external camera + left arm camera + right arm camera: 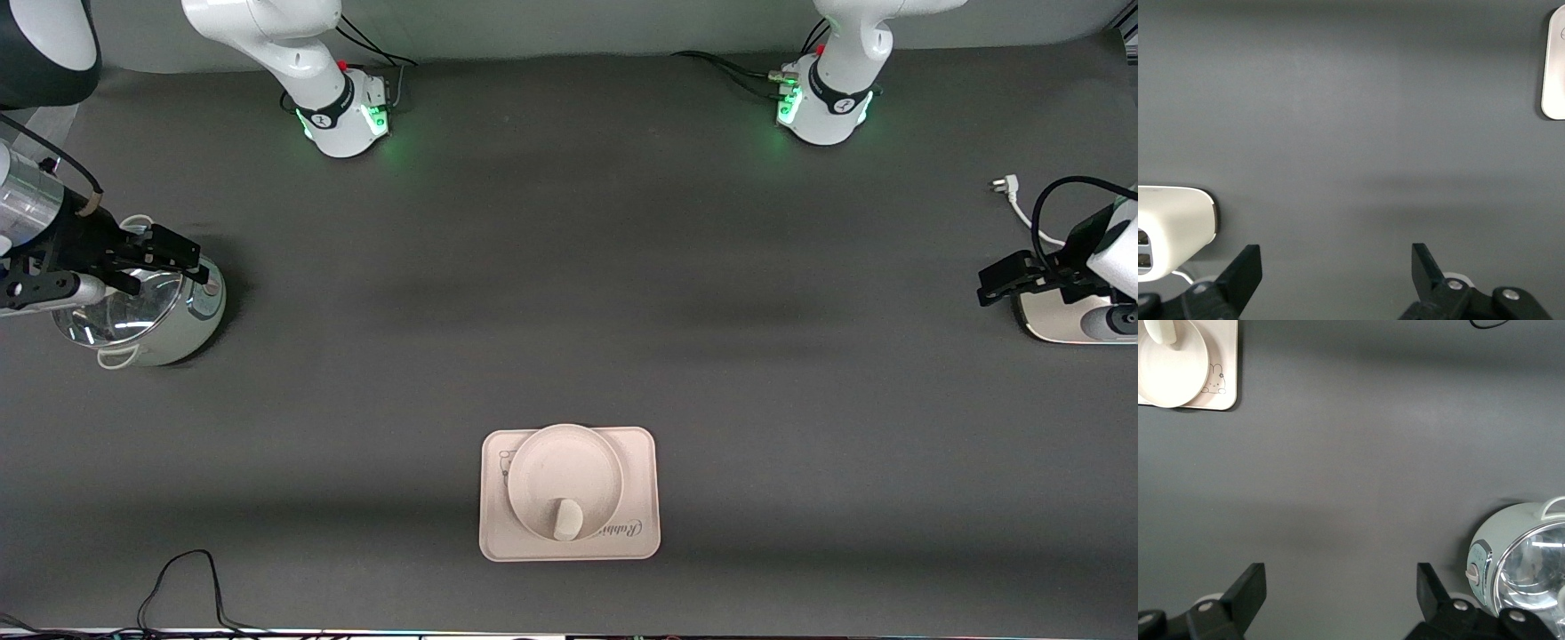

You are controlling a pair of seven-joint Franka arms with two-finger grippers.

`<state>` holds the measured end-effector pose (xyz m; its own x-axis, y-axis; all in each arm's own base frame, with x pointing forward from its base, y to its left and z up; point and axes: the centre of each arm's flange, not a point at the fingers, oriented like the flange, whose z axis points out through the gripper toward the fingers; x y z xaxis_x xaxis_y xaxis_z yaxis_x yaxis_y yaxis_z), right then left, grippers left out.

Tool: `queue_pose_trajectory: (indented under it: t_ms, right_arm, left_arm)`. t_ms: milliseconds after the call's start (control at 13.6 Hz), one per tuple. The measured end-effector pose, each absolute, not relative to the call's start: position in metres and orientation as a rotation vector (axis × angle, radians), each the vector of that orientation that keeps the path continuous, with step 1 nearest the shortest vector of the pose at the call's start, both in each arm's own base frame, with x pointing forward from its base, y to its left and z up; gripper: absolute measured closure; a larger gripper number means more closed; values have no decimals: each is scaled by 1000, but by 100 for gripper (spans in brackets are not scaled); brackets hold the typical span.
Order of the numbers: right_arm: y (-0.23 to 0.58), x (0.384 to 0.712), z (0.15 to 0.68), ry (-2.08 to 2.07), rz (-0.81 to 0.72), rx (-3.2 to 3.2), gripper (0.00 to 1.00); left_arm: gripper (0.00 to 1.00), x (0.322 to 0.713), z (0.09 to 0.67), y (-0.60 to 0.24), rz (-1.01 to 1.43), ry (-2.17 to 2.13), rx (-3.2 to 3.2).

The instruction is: Place bun in plate and plate on tray

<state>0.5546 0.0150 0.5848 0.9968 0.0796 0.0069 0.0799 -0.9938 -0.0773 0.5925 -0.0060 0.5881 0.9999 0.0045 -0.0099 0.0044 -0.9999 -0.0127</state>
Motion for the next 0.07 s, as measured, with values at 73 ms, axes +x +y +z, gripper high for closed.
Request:
queue_pose_trajectory:
  t_ms: [73]
  right_arm:
    - [15, 554, 584, -121, -3, -3062, 0]
  left_arm:
    - [0, 593, 588, -6, 15, 1, -3129]
